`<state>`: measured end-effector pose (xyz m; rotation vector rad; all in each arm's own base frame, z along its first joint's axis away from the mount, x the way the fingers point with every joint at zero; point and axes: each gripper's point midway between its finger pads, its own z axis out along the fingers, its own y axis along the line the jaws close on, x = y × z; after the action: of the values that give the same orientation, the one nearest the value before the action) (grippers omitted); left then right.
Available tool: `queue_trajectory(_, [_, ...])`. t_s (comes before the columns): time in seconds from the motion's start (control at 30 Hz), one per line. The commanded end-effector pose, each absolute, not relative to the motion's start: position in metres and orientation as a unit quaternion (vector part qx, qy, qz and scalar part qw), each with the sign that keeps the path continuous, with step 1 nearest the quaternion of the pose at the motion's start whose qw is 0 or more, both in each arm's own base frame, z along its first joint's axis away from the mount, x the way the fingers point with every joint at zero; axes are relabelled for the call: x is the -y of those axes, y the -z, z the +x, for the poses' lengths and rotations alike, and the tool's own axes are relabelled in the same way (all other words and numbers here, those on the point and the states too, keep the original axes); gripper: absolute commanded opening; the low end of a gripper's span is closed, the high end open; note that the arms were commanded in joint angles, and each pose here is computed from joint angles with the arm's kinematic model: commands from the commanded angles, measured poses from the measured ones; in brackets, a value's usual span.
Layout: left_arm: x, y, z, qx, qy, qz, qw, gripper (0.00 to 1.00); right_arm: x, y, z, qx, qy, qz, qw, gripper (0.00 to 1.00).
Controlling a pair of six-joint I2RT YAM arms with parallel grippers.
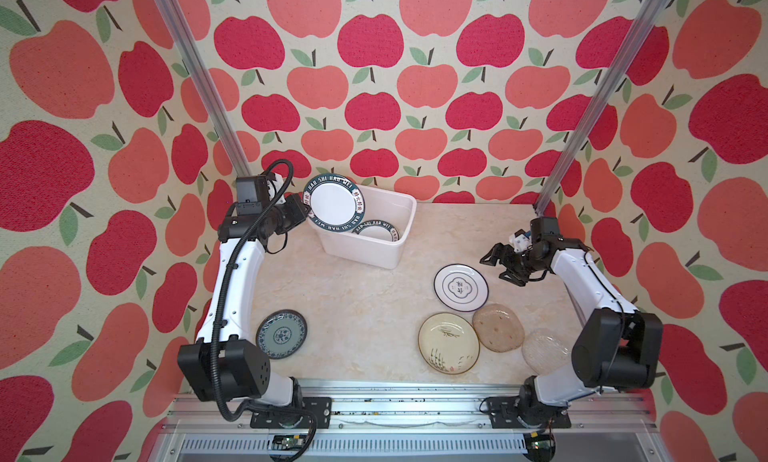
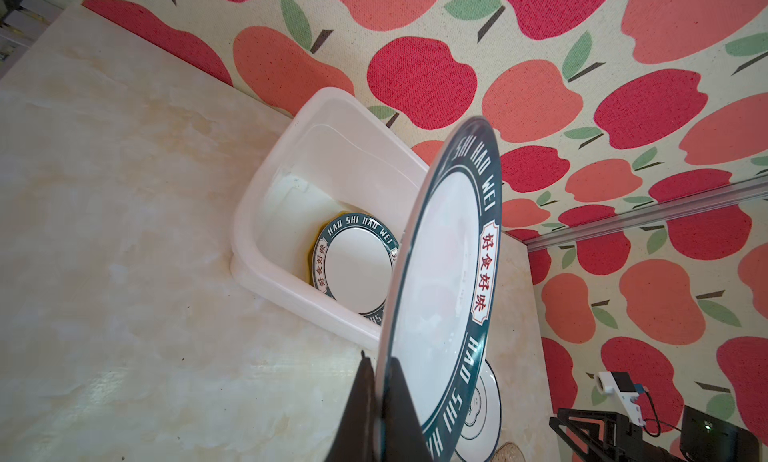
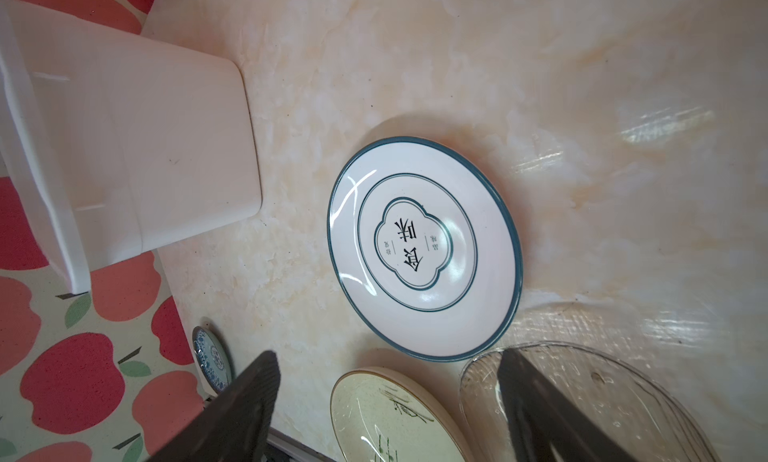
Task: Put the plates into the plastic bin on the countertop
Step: 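Lift the HAO SHI HAO WEI plate to the bin with left gripper while right withdraws, then lower the plate into the bin with the left gripper and release it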
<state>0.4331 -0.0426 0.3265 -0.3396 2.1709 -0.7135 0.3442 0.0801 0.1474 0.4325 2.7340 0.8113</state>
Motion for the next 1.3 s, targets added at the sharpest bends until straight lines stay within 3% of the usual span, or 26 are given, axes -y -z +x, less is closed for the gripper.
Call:
queue_trajectory(0.0, [0.05, -0.348, 0.46, -0.83, 0.306, -0.119, 0.451, 0.0, -0.078, -0.128, 0.333, -0.941, -0.283, 0.165, 0.088, 0.85])
queue_trajectory(0.3, [0.088, -0.29, 0.509, -0.89, 0.241, -0.044, 0.384, 0.0, -0.082, -0.119, 0.338, -0.934, -0.3, 0.173, 0.09, 0.83])
queue_trajectory(0.63, [0.133, -0.251, 0.546, -0.905, 0.242, -0.02, 0.349, 0.0, -0.084, -0.131, 0.343, -0.931, -0.309, 0.168, 0.102, 0.83])
queue_trajectory(1.27, [0.179, -0.185, 0.558, -0.933, 0.23, 0.027, 0.277, 0.0, -0.084, -0.131, 0.33, -0.93, -0.307, 0.172, 0.104, 0.83])
